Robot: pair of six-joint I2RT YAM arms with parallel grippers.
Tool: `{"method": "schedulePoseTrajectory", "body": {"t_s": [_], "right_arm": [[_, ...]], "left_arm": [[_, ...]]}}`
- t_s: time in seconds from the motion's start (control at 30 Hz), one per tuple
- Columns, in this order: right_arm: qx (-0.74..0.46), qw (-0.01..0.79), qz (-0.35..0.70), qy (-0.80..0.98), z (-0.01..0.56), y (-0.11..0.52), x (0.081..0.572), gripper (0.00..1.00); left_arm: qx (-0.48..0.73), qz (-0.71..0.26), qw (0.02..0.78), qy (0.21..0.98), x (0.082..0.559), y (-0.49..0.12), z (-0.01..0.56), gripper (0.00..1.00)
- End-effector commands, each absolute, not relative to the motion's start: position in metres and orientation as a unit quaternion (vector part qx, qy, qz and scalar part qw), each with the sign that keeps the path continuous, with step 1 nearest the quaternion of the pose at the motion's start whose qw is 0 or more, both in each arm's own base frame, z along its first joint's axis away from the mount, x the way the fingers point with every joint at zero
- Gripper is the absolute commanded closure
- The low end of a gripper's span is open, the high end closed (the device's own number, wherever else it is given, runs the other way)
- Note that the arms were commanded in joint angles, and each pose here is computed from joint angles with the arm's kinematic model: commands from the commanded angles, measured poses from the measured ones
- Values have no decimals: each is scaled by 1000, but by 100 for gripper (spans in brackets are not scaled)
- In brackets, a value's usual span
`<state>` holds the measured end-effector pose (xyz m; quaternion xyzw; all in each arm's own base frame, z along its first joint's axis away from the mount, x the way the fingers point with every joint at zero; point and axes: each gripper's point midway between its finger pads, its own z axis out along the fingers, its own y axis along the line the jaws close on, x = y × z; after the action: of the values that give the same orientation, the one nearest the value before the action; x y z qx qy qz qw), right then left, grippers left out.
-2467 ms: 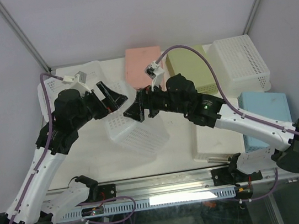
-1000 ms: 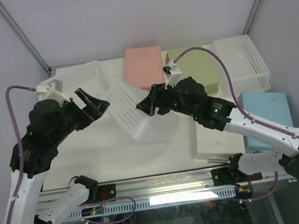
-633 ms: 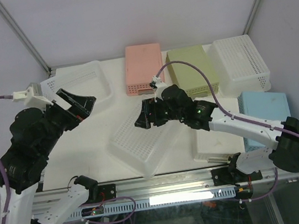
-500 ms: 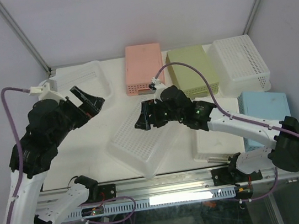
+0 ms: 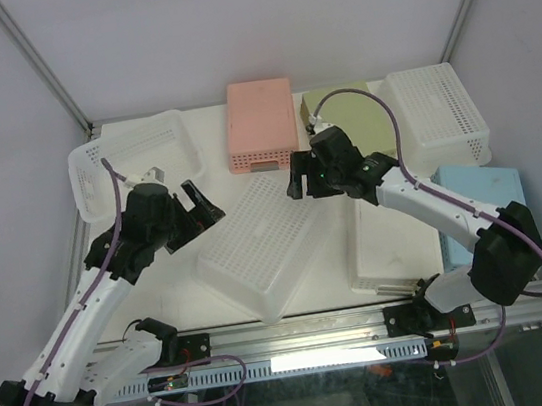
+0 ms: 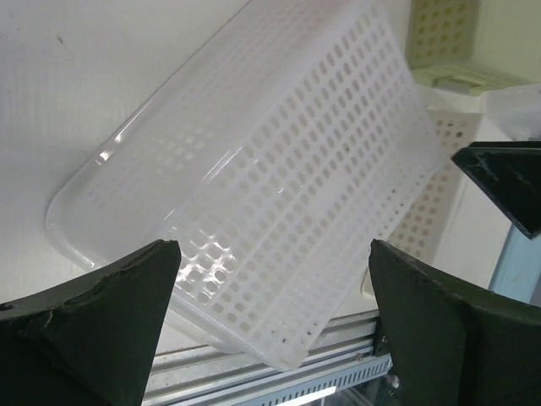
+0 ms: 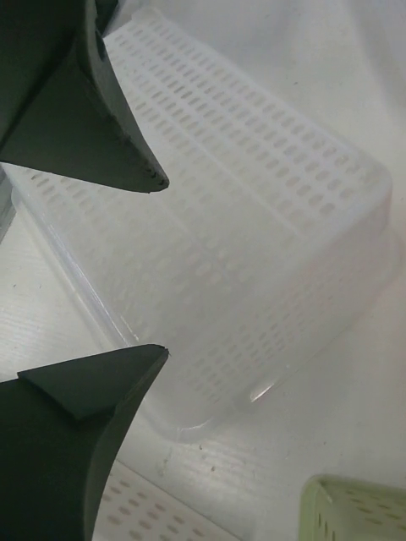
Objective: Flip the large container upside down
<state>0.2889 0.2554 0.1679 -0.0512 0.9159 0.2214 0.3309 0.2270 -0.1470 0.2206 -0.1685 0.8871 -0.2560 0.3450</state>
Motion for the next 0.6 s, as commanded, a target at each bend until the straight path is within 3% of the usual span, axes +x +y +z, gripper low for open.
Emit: {"method": "schedulePoseTrajectory", "body": {"t_s": [0.0, 0.2, 0.57], "right_arm": [[-42, 320, 207, 924, 163, 242, 276, 24], [-11, 279, 237, 931, 139, 238, 247, 24], [6, 256, 259, 931, 122, 250, 248, 28]], "left_arm": [[-170, -273, 355, 878, 246, -158, 209, 1], [-147, -253, 365, 884, 268, -159, 198, 1], [-117, -289, 288, 906, 262, -174, 139, 1]]}}
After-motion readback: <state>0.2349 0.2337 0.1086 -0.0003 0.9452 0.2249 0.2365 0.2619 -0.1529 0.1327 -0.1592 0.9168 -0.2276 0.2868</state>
